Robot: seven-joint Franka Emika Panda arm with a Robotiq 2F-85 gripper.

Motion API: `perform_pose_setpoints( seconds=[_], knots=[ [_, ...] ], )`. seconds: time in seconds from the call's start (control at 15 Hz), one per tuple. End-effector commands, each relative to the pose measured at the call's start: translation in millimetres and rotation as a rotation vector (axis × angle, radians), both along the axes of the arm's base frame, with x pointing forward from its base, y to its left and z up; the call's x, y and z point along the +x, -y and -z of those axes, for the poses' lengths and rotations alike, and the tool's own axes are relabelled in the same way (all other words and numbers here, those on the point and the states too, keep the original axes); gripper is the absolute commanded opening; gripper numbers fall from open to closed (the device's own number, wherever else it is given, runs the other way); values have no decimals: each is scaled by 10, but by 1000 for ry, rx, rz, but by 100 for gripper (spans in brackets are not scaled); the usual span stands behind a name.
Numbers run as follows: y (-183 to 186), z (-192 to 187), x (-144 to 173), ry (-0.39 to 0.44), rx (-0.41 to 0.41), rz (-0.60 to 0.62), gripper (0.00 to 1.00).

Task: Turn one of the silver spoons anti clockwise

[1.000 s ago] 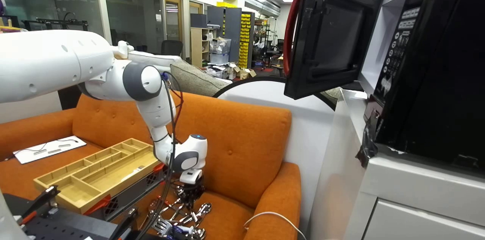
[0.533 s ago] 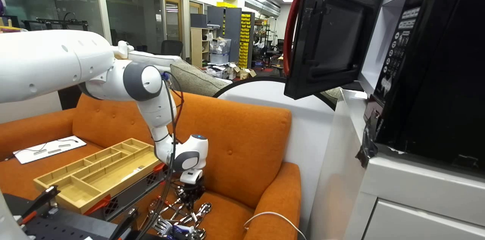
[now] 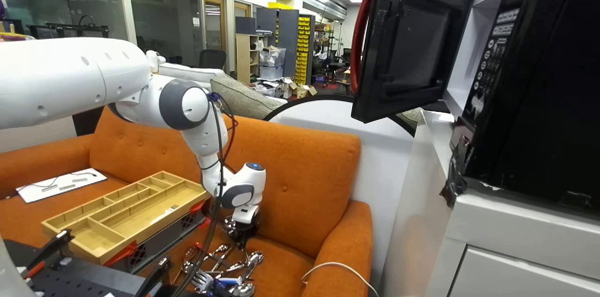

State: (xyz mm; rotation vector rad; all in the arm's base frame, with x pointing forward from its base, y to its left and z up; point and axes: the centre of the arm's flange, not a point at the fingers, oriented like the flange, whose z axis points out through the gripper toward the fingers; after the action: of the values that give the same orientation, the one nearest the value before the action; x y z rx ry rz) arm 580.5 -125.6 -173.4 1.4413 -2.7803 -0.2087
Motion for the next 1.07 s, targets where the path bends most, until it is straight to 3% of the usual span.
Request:
perform_pose_setpoints(
  seconds=[0.0,1.0],
  knots=[
    [-22,350,181,54,73,-84,3],
    [-23,-88,-97,127,103,-348,3]
  ],
)
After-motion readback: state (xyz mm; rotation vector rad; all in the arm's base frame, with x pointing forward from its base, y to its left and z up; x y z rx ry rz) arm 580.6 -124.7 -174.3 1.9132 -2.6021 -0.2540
